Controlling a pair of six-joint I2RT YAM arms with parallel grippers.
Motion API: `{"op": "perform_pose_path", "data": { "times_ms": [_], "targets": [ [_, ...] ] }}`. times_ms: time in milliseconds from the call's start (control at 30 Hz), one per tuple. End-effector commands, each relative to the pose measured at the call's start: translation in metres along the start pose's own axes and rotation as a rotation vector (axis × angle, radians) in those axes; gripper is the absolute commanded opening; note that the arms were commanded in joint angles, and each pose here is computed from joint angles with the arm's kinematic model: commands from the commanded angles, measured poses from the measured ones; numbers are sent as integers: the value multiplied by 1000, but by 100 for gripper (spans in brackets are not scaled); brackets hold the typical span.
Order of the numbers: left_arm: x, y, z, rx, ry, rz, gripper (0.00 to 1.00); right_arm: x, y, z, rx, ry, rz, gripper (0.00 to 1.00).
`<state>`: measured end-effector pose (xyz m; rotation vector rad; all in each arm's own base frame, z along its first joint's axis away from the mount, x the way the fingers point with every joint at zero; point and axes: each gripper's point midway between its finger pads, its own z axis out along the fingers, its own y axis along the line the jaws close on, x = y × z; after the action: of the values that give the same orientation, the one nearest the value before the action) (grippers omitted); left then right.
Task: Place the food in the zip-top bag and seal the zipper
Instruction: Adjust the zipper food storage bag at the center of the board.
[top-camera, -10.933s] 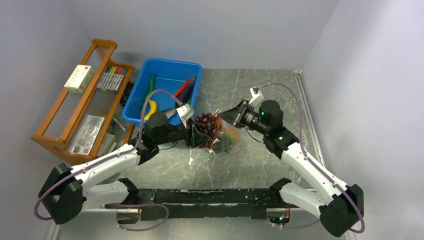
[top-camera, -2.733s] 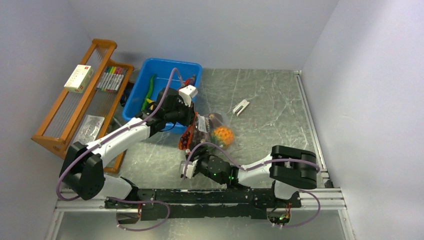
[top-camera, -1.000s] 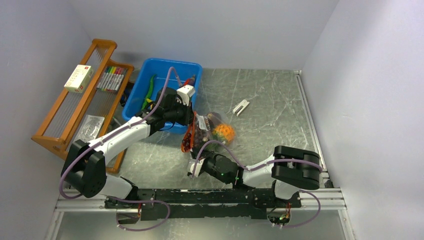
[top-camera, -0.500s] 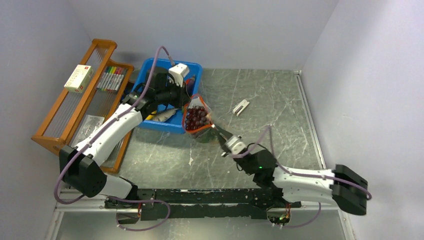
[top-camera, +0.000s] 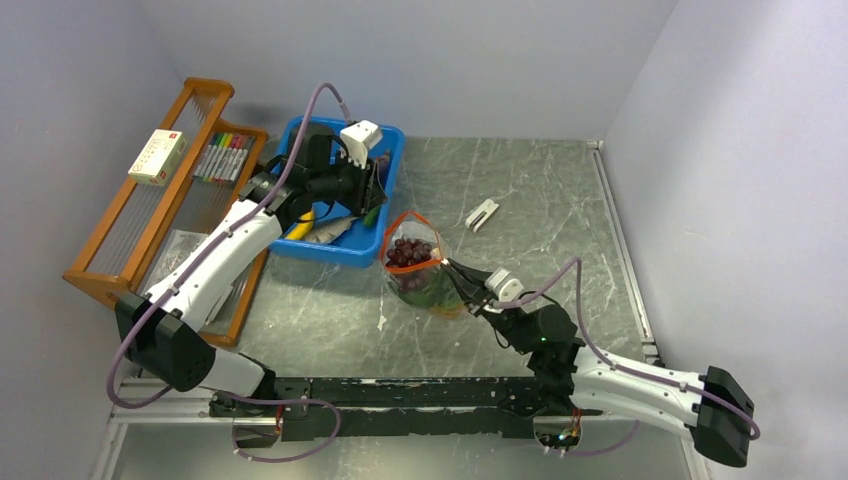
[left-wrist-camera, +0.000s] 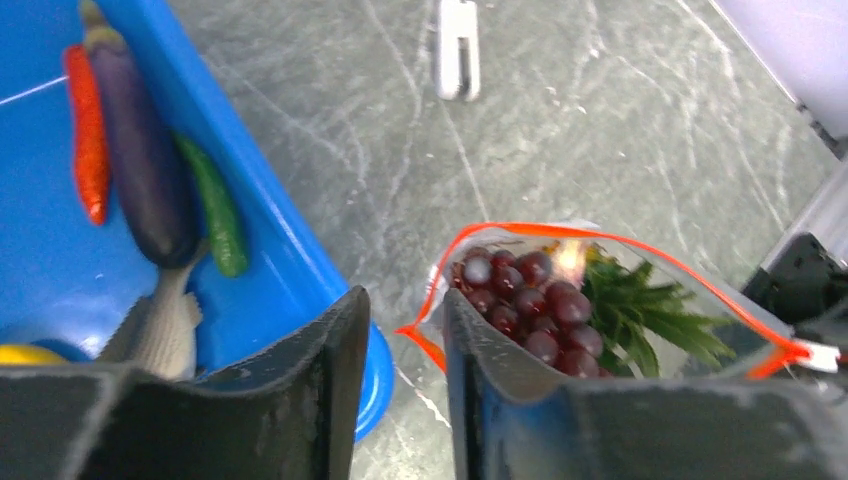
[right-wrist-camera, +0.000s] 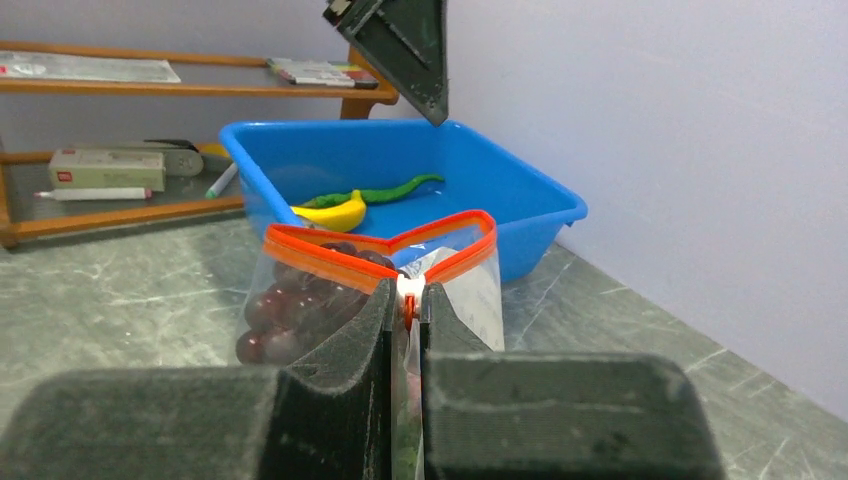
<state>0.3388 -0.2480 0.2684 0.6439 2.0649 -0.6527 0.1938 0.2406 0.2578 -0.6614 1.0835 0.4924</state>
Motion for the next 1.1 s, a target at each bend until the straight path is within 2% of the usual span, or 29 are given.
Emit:
{"op": "perform_pose_path", "data": {
  "times_ms": [0, 100, 133, 200, 367, 667, 833, 1067],
  "targets": [
    [0, -28, -13, 169, -50, 45, 37, 5, -2, -14, 3, 39, 64, 0],
    [22, -49, -9, 325, 6, 35, 57, 13, -3, -26, 12, 62, 107, 0],
    [32, -52, -7, 354, 42, 19, 59, 14, -3, -29, 13, 59, 120, 0],
    [53, -48, 0, 346, 101, -21, 59, 15, -1, -35, 7, 54, 141, 0],
    [65, -41, 12, 305, 58, -126, 63, 23, 1, -41, -2, 75, 150, 0],
    [96, 4, 29, 43, 134, -179, 68, 24, 0, -39, -2, 95, 127, 0],
    [82, 3, 31, 52, 49, -189, 68, 27, -1, -43, 10, 90, 138, 0],
    [87, -13, 47, 161, 71, -241, 54, 28, 1, -42, 1, 92, 140, 0]
  ]
}}
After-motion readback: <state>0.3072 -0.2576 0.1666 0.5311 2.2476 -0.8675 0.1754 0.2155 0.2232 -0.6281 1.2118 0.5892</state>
